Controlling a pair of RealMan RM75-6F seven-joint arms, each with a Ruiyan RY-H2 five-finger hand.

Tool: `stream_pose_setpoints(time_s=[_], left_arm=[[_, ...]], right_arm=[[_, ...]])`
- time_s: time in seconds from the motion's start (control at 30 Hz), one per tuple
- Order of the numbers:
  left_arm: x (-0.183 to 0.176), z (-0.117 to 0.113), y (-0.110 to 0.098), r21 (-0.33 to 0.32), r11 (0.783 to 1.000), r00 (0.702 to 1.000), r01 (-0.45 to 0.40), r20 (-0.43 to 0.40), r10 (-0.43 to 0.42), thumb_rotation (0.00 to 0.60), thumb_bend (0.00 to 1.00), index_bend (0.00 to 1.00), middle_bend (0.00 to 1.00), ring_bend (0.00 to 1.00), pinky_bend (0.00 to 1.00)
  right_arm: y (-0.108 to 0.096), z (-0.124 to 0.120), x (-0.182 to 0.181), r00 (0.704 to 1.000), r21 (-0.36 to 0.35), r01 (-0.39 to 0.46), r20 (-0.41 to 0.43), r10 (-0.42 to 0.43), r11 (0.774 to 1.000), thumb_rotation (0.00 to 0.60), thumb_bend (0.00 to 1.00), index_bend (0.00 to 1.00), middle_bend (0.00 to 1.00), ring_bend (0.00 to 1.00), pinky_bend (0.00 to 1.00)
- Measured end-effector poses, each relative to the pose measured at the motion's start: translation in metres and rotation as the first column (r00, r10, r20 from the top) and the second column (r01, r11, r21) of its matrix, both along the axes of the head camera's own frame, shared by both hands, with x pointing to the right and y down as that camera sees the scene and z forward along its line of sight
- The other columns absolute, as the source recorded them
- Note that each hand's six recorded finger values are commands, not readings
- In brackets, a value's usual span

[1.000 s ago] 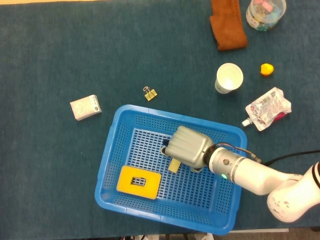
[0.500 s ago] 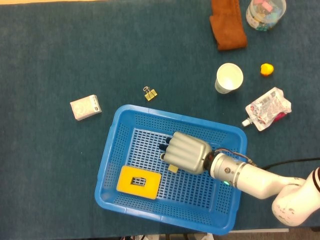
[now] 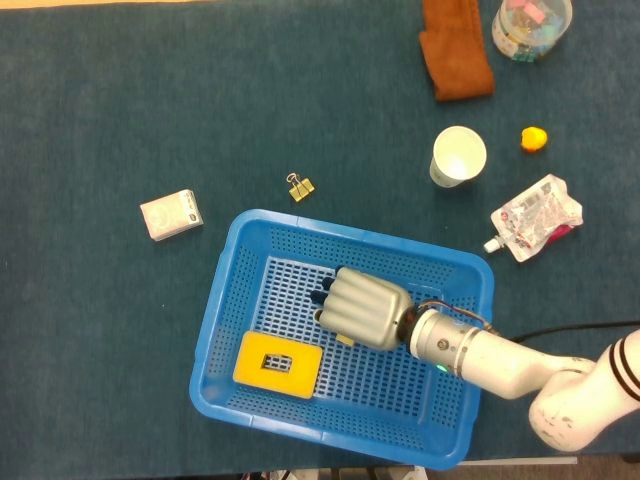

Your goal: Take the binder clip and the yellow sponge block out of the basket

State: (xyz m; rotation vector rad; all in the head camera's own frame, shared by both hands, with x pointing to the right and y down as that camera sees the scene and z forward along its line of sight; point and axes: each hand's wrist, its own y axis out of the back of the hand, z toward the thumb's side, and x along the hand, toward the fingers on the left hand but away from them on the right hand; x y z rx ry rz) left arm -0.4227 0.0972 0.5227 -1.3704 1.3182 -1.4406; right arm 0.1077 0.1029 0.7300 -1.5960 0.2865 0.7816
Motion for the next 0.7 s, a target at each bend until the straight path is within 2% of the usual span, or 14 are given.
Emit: stream_pose_setpoints(time_s=[0.7], left_arm=[[-0.0046,-0.0004,0.0015,0.000,1.000,1.000,0.009,-0.006,-0.009,0.600,0.17,0.28,0.20,0.13,0.12]], right_arm=[[0.0059,0.0099,-0.0073,0.999,0.051,0.045,-0.023,-0.044,0.998,0.600,0.15,0.45,0.33,0.35,0.50]])
